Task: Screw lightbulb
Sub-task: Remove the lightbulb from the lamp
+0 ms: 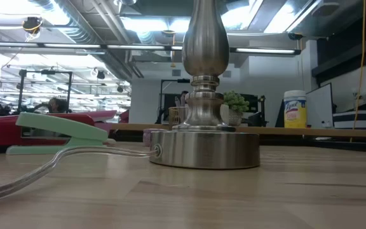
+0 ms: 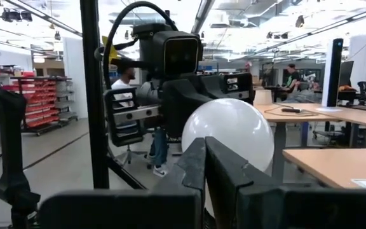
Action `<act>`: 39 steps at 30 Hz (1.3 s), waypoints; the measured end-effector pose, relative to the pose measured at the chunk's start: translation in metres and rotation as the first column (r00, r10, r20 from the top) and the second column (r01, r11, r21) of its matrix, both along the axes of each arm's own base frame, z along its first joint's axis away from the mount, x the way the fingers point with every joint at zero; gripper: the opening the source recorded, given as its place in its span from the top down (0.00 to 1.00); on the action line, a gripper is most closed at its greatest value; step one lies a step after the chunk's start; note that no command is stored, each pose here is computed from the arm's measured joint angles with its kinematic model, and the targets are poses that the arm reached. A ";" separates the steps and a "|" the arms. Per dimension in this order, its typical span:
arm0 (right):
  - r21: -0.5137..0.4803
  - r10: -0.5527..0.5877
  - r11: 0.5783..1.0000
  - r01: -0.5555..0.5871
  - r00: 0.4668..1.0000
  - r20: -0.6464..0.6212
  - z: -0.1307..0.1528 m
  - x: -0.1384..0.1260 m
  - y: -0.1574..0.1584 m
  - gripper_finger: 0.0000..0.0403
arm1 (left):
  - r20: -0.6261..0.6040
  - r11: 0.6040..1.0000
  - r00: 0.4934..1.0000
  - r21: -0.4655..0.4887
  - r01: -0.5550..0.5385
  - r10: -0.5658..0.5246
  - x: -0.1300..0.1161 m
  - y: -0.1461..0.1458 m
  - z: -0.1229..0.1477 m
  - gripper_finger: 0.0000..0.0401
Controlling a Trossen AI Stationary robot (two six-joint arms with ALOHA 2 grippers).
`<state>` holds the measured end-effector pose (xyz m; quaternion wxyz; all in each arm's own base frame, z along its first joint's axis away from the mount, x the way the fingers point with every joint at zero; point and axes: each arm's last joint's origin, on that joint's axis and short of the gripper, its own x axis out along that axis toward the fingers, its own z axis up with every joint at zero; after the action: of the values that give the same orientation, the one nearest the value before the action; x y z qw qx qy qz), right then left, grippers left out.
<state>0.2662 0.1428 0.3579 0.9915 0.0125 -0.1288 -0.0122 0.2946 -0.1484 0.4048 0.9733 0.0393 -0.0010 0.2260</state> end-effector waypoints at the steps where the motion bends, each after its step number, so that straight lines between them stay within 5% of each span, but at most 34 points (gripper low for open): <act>1: 0.002 -0.009 1.000 0.009 1.000 -0.001 -0.001 0.001 0.000 0.96 | 0.000 1.000 1.000 -0.002 0.006 -0.006 0.000 0.000 0.000 0.99; 39: 0.015 -0.156 0.988 0.156 0.987 -0.024 -0.005 0.013 -0.018 0.96 | 0.001 0.995 0.995 -0.030 0.096 -0.096 -0.009 -0.019 -0.002 0.99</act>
<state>0.2788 0.1244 0.3527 0.9888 0.0105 -0.1177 -0.0911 0.2853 -0.1678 0.4027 0.9835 0.0247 0.0008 0.1790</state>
